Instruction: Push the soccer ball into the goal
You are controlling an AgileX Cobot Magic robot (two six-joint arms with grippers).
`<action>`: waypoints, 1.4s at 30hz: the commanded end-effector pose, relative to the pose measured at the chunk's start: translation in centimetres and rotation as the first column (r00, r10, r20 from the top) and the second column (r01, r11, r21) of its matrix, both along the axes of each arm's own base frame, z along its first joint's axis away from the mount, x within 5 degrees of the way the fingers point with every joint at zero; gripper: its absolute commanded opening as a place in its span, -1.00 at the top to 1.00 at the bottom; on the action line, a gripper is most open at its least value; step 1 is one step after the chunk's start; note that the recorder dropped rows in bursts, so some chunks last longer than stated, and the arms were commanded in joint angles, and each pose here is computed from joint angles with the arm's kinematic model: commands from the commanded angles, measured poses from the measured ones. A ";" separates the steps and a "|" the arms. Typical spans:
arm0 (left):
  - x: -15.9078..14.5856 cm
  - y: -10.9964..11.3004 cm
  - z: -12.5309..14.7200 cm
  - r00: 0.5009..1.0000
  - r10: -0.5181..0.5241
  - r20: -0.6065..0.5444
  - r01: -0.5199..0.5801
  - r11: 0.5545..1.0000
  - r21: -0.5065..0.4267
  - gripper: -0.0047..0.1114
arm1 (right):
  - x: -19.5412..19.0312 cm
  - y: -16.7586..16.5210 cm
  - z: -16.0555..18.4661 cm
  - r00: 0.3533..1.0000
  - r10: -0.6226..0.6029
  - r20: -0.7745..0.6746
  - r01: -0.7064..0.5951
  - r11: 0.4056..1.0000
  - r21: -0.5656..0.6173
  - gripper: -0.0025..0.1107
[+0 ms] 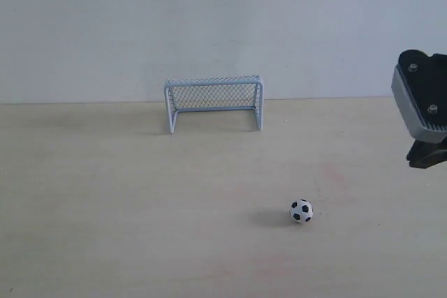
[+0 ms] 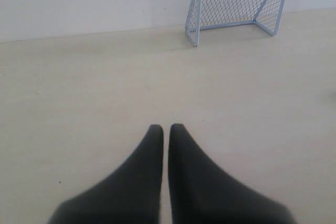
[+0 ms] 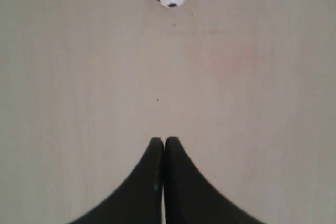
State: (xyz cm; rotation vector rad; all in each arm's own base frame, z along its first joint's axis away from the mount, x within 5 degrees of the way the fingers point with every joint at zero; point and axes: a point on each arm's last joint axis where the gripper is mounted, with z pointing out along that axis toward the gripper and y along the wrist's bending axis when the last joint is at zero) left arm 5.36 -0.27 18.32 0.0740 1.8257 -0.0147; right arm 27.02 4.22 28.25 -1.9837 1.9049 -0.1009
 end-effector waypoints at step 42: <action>0.0 0.0 0.0 1.000 -0.004 0.006 0.004 1.000 -0.004 0.84 | 4.3 9.6 -13.7 0.868 0.480 -0.130 -0.495 0.860 -0.125 0.96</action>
